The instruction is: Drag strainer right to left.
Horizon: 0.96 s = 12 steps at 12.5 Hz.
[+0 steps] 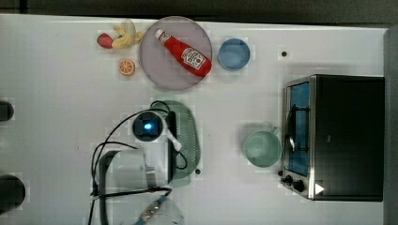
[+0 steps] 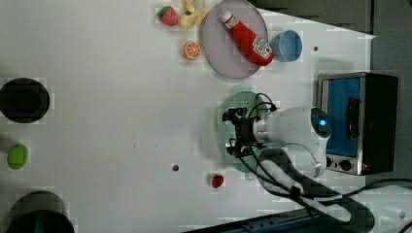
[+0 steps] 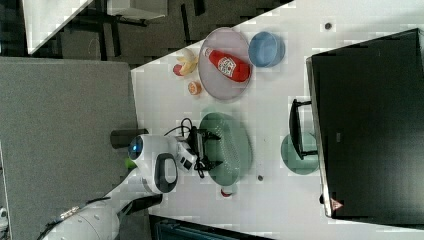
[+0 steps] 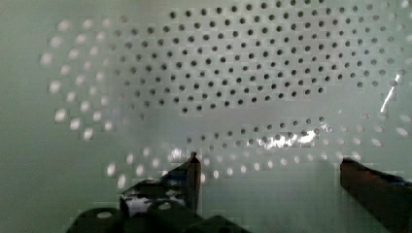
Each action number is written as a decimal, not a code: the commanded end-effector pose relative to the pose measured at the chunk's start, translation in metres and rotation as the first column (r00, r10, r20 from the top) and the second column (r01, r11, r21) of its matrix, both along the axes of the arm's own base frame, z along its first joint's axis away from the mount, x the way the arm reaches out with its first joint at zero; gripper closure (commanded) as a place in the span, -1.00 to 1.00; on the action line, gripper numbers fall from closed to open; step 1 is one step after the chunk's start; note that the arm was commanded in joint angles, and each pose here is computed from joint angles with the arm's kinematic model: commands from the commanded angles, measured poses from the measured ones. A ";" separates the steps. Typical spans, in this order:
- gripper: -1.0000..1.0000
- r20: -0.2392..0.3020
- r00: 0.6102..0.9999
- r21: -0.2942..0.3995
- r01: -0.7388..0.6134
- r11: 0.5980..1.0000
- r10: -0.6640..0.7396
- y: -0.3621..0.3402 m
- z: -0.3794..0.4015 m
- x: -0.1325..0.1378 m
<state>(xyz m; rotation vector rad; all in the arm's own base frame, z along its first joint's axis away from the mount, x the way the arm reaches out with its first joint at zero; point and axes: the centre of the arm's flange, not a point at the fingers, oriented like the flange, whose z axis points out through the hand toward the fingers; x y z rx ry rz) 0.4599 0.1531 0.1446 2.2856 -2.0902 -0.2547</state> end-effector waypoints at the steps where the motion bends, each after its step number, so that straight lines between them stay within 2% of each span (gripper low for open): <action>1: -1.00 0.021 0.994 0.006 0.108 0.994 -0.108 0.048 0.016 0.001; 12: -1.00 0.050 0.994 0.047 0.091 0.995 -0.093 0.175 0.011 0.005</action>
